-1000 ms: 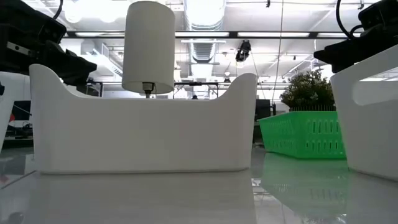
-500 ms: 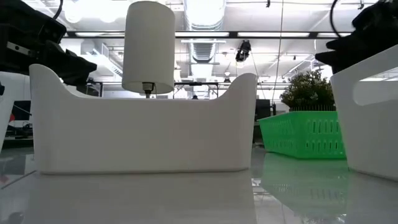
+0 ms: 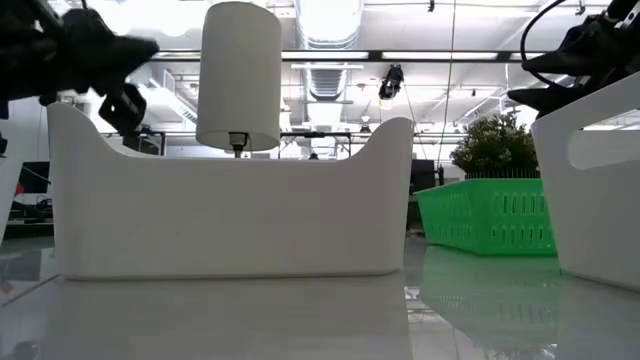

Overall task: Stack baskets by color
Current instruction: Stack the left black bin on top of the other black bin

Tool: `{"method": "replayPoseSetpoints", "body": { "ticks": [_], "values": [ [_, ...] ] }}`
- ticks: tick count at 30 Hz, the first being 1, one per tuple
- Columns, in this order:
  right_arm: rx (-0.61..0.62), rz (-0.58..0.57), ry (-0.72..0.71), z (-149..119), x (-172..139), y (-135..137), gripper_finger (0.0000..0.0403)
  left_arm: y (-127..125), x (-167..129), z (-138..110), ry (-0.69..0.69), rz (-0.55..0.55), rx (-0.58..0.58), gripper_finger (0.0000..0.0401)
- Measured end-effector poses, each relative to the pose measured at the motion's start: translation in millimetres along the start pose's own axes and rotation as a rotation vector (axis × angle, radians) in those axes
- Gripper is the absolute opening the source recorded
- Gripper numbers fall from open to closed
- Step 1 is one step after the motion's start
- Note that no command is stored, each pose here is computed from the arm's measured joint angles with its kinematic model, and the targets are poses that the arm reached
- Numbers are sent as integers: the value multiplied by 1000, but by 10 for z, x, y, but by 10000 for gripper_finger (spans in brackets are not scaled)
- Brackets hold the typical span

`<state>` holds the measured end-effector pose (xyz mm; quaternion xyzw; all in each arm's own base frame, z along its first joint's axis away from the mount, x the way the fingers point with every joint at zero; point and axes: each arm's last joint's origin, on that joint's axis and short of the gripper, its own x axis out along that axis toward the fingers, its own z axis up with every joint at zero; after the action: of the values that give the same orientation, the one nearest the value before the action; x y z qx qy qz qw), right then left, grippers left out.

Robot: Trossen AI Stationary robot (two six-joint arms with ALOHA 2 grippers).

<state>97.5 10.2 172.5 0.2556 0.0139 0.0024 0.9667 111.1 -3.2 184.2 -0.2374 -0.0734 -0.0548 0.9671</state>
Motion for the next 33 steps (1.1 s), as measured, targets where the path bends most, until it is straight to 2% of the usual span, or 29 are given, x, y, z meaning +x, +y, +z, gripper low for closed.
{"method": "replayPoseSetpoints", "body": {
  "ticks": [8,19,25,33],
  "values": [
    [2,3,-12,10,0,5,176,-57,50,114,-128,-60,87,3],
    [6,2,-41,33,-1,13,176,-69,117,151,-187,-80,84,3],
    [-6,34,-128,113,-8,53,176,-75,130,166,-207,-88,84,3],
    [-97,82,-233,211,-29,107,176,-120,217,289,-234,-54,82,3]
  ]
}}
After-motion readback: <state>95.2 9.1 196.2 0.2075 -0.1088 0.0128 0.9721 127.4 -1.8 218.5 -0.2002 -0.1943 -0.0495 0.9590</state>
